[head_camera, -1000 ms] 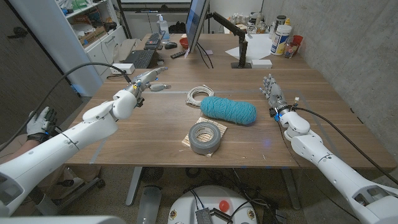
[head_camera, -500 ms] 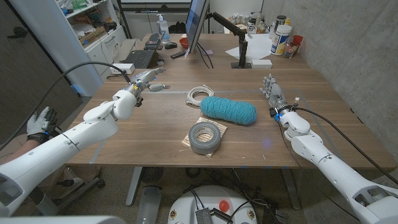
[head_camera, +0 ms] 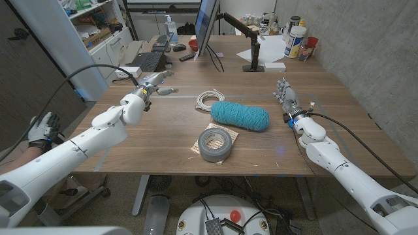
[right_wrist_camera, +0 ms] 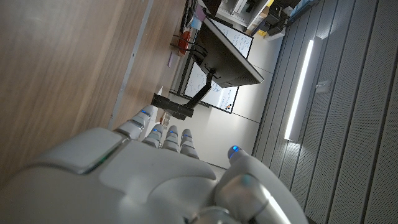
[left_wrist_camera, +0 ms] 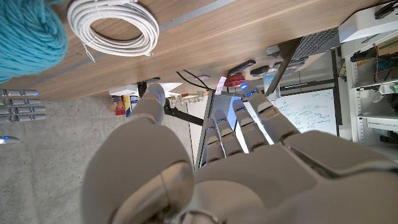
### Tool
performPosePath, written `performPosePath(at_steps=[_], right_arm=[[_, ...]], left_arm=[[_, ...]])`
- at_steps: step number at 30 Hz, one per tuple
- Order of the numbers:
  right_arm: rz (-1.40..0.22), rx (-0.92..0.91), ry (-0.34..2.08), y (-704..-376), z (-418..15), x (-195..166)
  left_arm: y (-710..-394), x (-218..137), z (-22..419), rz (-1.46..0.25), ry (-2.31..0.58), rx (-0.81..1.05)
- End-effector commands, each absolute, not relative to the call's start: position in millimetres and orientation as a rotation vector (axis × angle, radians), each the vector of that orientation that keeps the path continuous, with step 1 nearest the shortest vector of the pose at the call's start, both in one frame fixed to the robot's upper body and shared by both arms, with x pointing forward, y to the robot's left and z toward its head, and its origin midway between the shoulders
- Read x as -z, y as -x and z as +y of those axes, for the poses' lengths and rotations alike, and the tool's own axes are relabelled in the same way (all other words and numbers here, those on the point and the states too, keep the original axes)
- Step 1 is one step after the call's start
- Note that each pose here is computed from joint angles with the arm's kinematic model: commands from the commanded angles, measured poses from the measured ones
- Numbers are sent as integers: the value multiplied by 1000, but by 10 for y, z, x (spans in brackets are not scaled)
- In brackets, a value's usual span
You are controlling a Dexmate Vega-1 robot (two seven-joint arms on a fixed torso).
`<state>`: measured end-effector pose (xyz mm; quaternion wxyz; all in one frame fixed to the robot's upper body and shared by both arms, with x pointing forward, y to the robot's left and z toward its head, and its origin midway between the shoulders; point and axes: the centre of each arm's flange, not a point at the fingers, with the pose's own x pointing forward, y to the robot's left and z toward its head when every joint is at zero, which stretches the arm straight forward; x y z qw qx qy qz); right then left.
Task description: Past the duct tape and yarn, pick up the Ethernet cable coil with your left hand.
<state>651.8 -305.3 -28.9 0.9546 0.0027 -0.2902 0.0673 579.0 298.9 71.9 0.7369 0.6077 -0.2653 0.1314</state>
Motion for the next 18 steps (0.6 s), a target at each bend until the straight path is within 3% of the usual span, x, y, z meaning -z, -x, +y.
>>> performPosePath(at_steps=[1, 18], right_arm=[[-591, -138, -2, -6521, -3049, 289], [-589, -135, -7, -6527, -3059, 294]], left_arm=[[-5827, -803, 2905, -536, -1351, -249], [-5848, -936, 2726, -545, -1446, -200]])
